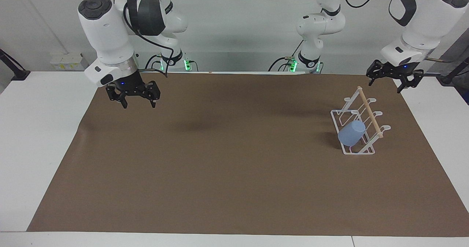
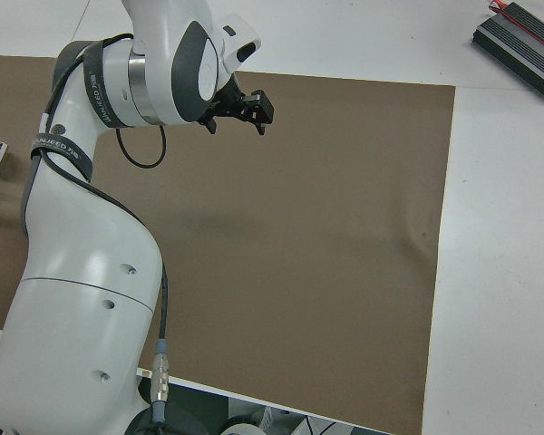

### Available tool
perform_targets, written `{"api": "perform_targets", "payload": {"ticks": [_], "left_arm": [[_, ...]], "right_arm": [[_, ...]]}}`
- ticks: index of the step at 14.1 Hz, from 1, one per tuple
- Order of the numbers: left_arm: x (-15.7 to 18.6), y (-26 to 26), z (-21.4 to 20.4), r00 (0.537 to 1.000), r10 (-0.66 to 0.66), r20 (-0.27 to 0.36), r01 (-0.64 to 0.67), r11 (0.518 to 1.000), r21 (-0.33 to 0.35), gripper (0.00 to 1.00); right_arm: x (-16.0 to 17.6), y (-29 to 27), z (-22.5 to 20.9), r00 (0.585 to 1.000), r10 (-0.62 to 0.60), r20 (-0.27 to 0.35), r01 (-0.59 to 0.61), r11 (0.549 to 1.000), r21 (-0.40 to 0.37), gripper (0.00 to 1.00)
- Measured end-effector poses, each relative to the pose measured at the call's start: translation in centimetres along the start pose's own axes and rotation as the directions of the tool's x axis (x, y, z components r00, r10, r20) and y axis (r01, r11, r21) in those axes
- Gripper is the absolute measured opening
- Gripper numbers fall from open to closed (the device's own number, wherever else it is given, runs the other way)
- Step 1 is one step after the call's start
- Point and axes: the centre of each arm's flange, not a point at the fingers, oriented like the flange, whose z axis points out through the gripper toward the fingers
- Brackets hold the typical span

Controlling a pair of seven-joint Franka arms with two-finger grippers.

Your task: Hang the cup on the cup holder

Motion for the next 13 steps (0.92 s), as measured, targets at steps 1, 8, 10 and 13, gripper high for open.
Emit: {"api": "perform_targets", "payload": {"ticks": [1, 8, 10, 13], "left_arm": [[0.0, 0.7, -0.5, 0.998, -0.064, 0.0, 0.064, 0.998, -0.02, 1.0], [1.6, 3.7, -1.8, 0.992, -0.126, -0.024, 0.126, 0.991, -0.038, 1.0], [2.3, 4.5, -2.3, 0.992, -0.118, -0.035, 0.116, 0.992, -0.04, 1.0], [2.5, 2.9, -2.3, 0.988, -0.149, -0.042, 0.146, 0.987, -0.066, 1.0]], "right_arm": [[0.0, 0.0, 0.0, 1.0, 0.0, 0.0, 0.0, 1.0, 0.0, 1.0], [0.0, 0.0, 0.0, 1.0, 0.0, 0.0, 0.0, 1.0, 0.0, 1.0], [0.0, 0.0, 0.0, 1.0, 0.0, 0.0, 0.0, 1.0, 0.0, 1.0], [0.0, 0.0, 0.0, 1.0, 0.0, 0.0, 0.0, 1.0, 0.0, 1.0]]}}
